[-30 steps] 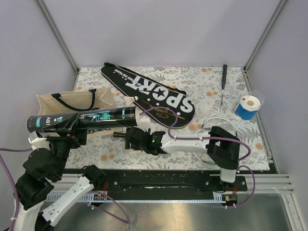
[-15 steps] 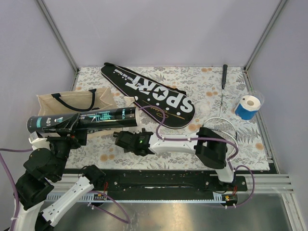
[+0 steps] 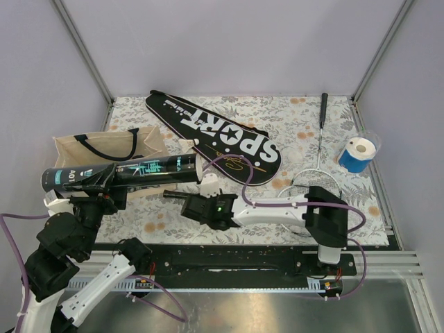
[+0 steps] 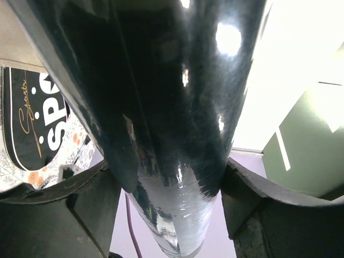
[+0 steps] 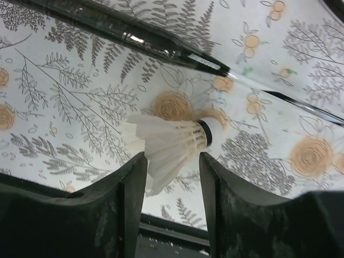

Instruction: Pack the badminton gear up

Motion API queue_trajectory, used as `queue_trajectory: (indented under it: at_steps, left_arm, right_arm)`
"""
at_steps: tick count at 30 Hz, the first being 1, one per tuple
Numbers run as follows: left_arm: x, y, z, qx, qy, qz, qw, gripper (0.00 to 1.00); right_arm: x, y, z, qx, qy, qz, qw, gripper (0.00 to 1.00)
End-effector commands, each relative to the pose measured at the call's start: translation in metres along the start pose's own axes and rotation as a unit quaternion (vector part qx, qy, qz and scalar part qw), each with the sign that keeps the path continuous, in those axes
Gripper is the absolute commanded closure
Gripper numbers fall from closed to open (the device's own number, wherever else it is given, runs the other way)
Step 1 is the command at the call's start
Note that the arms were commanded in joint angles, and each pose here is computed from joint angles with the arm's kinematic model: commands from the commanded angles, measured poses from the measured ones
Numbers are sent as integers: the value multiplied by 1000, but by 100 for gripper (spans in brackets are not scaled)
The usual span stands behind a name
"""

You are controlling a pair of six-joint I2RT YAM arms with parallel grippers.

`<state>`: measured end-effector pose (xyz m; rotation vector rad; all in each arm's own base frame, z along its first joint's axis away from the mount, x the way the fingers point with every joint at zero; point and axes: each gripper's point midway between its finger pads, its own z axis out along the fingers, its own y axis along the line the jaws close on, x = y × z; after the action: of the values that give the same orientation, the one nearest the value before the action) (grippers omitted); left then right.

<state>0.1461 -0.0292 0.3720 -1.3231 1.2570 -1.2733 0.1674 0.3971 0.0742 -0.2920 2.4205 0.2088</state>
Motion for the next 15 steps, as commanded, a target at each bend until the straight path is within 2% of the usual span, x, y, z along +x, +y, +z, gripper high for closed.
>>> queue_trajectory:
  at_steps: [1,6,11,15]
  left_arm:
    - [-1,-21,-4,36,3,-29,999,77]
    - [-1,-19,-3,34,2,-30,999,77]
    - [1,-16,-1,30,4,-32,999,77]
    - [0,-18,-2,32,4,-31,999,77]
  right_arm:
    - [-12,-19,-29,-1,-34,16,999,50]
    - [-3,-36,-36,10,-35,24,999,54]
    - [-10,-21,-43,-8,-50,16,999,53]
    - [-7,-17,-35,11,-51,-3,999,52]
